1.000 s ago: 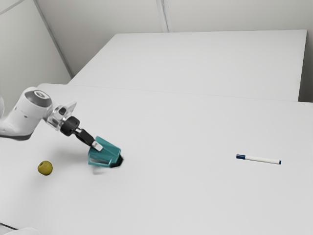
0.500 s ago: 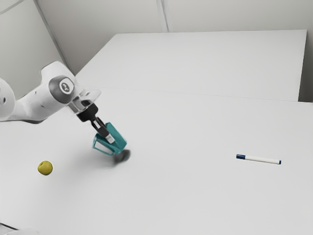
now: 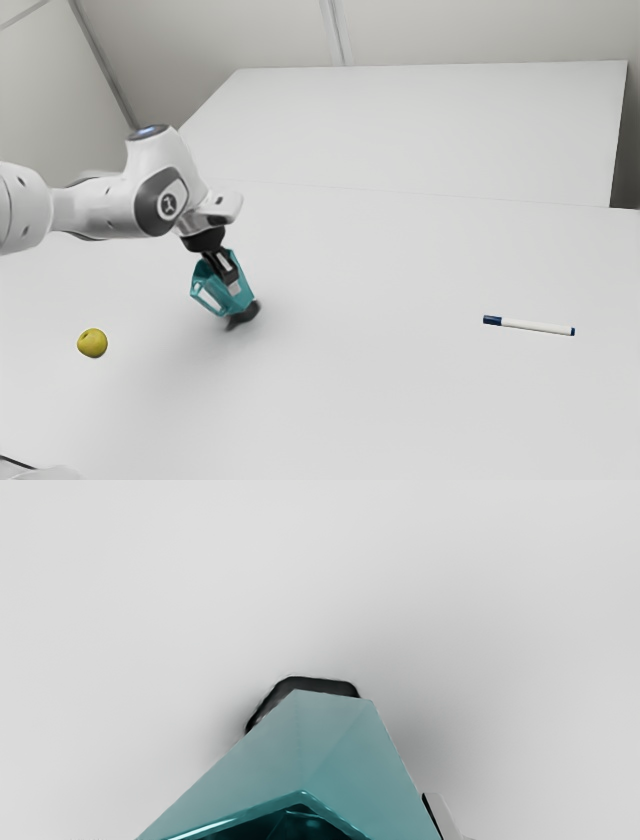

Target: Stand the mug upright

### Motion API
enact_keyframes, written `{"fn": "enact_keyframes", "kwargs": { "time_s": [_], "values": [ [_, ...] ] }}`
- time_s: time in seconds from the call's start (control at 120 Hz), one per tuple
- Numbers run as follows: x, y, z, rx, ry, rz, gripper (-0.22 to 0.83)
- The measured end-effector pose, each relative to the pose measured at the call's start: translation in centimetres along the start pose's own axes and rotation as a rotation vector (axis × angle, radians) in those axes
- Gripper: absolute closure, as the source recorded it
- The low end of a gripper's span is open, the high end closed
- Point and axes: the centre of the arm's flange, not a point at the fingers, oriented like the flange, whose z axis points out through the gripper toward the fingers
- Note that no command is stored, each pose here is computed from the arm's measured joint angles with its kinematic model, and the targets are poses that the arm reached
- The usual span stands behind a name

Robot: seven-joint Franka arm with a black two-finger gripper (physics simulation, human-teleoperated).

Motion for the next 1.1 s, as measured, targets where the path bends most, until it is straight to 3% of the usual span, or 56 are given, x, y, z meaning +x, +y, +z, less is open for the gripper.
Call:
{"fn": "enact_keyframes", "kwargs": {
  "time_s": [0.675,0.908,1.1],
  "values": [
    [-0.1,1.2,1.9,0.036,-0.035,-0.250,0.78],
    [-0.1,1.4,2.1,0.035,-0.036,-0.292,0.33],
    [0.3,2.4,0.1,0.081,-0.020,-0.299,0.13]
  ]
}}
